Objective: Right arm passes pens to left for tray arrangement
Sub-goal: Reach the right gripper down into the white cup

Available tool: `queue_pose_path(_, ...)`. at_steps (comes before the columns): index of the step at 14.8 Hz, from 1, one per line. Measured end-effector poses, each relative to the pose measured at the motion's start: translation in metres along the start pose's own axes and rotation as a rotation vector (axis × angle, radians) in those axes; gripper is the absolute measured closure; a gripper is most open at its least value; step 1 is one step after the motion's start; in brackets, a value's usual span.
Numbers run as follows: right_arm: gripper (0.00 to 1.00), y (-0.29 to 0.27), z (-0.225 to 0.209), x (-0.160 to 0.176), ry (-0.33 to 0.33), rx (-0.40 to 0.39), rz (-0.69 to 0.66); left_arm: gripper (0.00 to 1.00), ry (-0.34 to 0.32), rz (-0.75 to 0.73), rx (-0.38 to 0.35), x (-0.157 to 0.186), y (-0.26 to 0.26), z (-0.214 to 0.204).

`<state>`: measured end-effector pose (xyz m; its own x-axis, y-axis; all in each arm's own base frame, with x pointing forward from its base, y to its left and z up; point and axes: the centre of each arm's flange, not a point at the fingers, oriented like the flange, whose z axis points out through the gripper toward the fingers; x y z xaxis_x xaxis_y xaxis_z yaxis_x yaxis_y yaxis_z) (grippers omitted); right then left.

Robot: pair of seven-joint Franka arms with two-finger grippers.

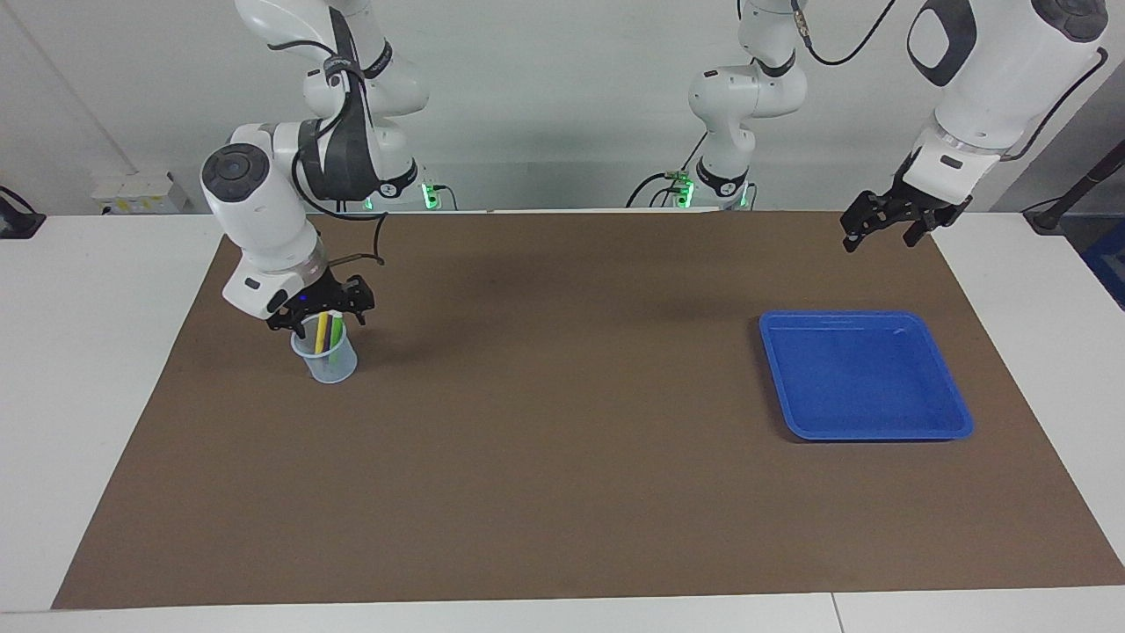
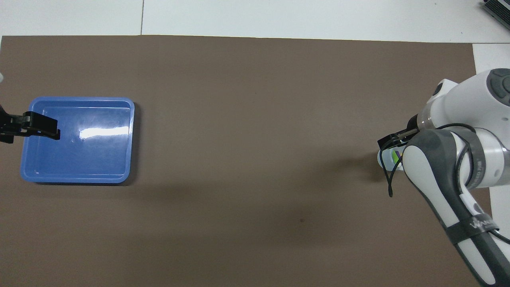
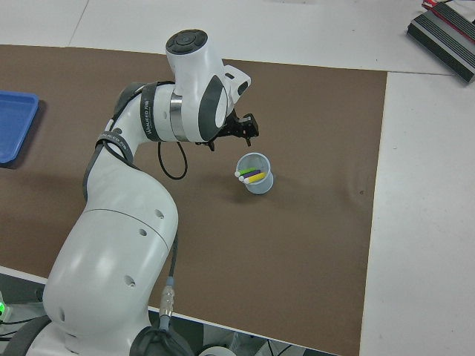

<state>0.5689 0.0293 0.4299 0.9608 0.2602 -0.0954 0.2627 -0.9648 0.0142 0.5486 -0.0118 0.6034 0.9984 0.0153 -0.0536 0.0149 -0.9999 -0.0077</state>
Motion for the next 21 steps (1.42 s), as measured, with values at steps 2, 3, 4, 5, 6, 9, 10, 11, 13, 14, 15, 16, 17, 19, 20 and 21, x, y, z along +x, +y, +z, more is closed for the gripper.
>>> queue_pose_path(2, 0.0, -0.01, 0.01, -0.003, -0.033, 0.005, -0.016, 0.0, -0.009, 0.0, 0.001, -0.002, 0.0, 0.004)
queue_pose_path(3, 0.0, -0.015, 0.014, -0.004, -0.049, 0.007, -0.024, 0.0, -0.013, 0.0, 0.001, -0.003, 0.0, 0.006)
queue_pose_path(4, 0.0, -0.018, 0.018, -0.006, -0.062, 0.009, -0.029, 0.0, -0.012, 0.0, 0.001, -0.004, 0.0, 0.008)
queue_pose_path(5, 0.0, -0.019, 0.02, -0.007, -0.07, 0.011, -0.03, 0.0, -0.011, 0.0, 0.001, -0.005, 0.0, 0.009)
queue_pose_path(6, 0.0, -0.018, 0.024, -0.008, -0.077, 0.012, -0.03, 0.0, -0.011, 0.0, 0.001, -0.005, 0.0, 0.01)
queue_pose_path(9, 0.0, -0.016, 0.035, -0.014, -0.082, 0.015, -0.031, 0.0, -0.01, 0.0, 0.001, -0.007, 0.0, 0.009)
queue_pose_path(10, 0.0, -0.014, 0.039, -0.015, -0.074, 0.014, -0.029, 0.0, -0.01, 0.0, 0.001, -0.007, 0.0, 0.009)
queue_pose_path(11, 0.0, -0.012, 0.042, -0.017, -0.067, 0.013, -0.026, 0.0, -0.01, 0.0, 0.001, -0.008, 0.0, 0.009)
queue_pose_path(13, 0.0, -0.011, 0.042, -0.02, -0.061, 0.013, -0.023, 0.0, -0.011, 0.0, 0.001, -0.008, 0.0, 0.009)
queue_pose_path(14, 0.0, -0.011, 0.041, -0.022, -0.056, 0.013, -0.022, 0.0, -0.011, 0.0, 0.001, -0.008, 0.0, 0.009)
queue_pose_path(15, 0.0, -0.01, 0.039, -0.024, -0.05, 0.012, -0.021, 0.0, -0.011, 0.0, 0.001, -0.008, 0.0, 0.009)
queue_pose_path(16, 0.0, -0.009, 0.039, -0.027, -0.049, 0.009, -0.024, 0.0, -0.011, 0.0, 0.001, -0.008, 0.0, 0.009)
queue_pose_path(17, 0.08, -0.005, 0.039, -0.03, -0.051, 0.006, -0.031, 0.0, -0.011, 0.0, 0.001, -0.008, 0.0, 0.009)
queue_pose_path(19, 0.1, 0.003, 0.041, -0.034, -0.05, 0.004, -0.056, 0.0, -0.011, 0.0, 0.001, -0.008, 0.001, 0.009)
queue_pose_path(20, 0.17, 0.009, 0.042, -0.036, -0.048, 0.005, -0.068, 0.0, -0.011, 0.0, 0.0, -0.008, 0.001, 0.009)
queue_pose_path(21, 0.2, 0.014, 0.044, -0.038, -0.049, 0.007, -0.076, 0.0, -0.011, 0.0, 0.0, -0.008, 0.001, 0.009)
